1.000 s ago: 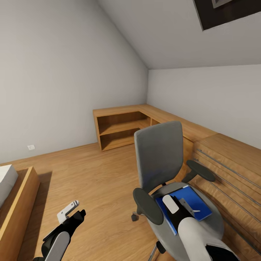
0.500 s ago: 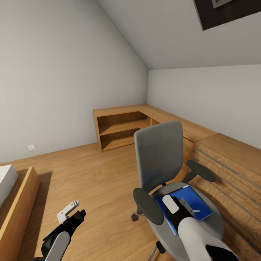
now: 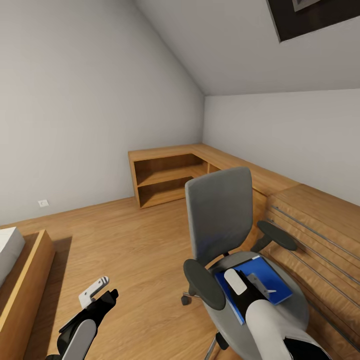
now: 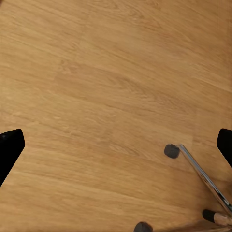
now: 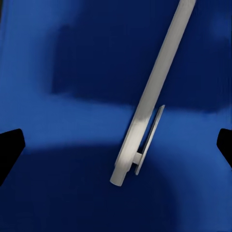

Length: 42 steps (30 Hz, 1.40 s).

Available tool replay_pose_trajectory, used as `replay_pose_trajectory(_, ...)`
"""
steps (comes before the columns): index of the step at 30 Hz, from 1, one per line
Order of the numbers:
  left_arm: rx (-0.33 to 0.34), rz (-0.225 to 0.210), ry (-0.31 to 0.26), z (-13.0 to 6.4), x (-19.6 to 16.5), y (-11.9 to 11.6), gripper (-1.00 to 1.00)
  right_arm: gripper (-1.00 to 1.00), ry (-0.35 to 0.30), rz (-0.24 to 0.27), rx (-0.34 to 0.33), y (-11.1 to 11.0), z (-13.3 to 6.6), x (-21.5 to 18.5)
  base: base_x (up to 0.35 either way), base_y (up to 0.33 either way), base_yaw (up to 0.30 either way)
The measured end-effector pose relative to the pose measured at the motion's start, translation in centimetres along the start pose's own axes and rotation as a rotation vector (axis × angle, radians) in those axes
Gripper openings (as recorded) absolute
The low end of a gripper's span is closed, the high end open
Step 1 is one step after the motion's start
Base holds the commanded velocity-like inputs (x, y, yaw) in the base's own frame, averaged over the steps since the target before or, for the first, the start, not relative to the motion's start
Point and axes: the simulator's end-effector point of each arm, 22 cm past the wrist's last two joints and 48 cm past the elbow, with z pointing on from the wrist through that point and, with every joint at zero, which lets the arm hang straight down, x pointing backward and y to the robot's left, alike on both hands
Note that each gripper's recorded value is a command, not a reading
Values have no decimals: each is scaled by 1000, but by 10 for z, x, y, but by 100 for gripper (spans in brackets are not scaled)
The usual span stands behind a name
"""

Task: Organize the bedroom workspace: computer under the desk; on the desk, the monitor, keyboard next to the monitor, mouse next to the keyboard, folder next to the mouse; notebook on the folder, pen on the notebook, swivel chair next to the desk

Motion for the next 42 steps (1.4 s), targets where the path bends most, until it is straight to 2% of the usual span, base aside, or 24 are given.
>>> replay_pose_trajectory(11,0,0,0,0,0,0,100,100,-41,6,0,0,0,-9,0,0,0)
replay_pose_trajectory(22,0,0,0,0,0,0,100,100,-47,8,5,-2,1,-11,0,0,0)
replay_pose_trajectory(42,2,2,1,0,1,-1,100,100,-54,21,57,-14,0,-13,0,0,0)
